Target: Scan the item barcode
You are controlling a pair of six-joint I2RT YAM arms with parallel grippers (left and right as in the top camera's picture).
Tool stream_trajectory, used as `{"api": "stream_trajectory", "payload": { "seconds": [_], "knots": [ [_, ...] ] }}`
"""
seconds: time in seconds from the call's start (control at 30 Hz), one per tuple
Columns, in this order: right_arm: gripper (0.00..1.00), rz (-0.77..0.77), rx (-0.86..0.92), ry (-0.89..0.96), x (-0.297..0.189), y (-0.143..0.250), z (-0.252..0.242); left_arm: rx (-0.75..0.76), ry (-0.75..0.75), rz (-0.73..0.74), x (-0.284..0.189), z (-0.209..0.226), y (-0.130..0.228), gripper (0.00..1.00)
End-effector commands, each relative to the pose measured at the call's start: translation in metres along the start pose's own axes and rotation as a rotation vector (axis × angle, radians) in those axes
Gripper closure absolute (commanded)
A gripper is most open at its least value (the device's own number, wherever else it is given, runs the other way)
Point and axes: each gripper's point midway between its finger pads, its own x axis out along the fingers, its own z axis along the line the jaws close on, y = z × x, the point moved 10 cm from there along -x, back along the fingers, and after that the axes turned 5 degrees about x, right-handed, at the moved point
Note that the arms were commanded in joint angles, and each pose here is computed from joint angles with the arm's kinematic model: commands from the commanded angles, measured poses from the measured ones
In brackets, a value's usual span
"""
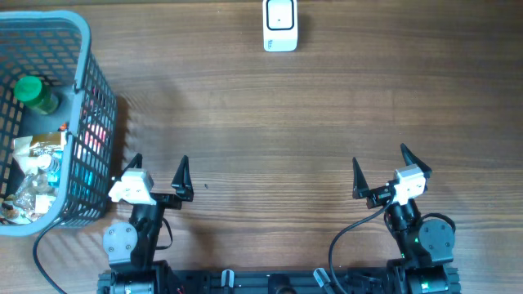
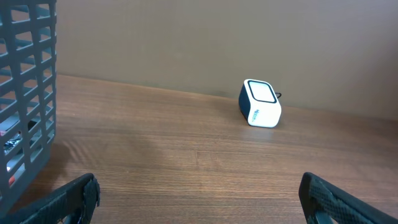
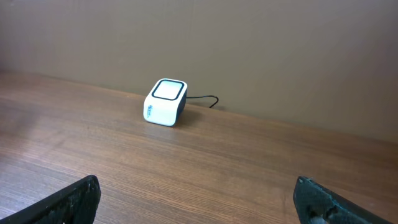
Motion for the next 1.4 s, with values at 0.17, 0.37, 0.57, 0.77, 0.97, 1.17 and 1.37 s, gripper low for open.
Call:
{"api": "stream_trajectory", "payload": {
  "seconds": [0.17,0.37,0.57,0.77,0.97,1.17,1.37],
  "knots": [
    [0.0,-0.014,-0.009,-0.012,-0.001,-0.001,0.001,-0.011,-0.017,0.003,0.0,0.002,0.001,0.0],
    [0.0,-0.014,-0.008,-0.012,-0.001,-0.001,0.001,-0.011,-0.003,0.003,0.0,0.001,0.001,0.0],
    [0.0,-0.014,-0.008,-0.012,-0.001,-0.001,0.001,0.001,0.003,-0.043,-0.005,-0.005,-0.033,0.0],
    [0.0,-0.014,-0.008,-0.012,-0.001,-0.001,0.001,-0.002,0.003,-0.034,0.001,-0.009,-0.083,0.0],
    [0.0,-0.014,-0.008,-0.012,-0.001,-0.001,0.001,-0.135,-0.021,0.114,0.026,-0.014,-0.179,0.0],
    [0.0,-0.014,-0.009,-0.012,-0.001,-0.001,0.001,-0.168,0.056,0.223,0.048,-0.025,-0.263,0.0],
    [0.0,-0.014,-0.008,-0.012,-0.001,-0.001,0.001,-0.366,-0.299,0.088,0.051,-0.002,-0.295,0.0]
  ]
}}
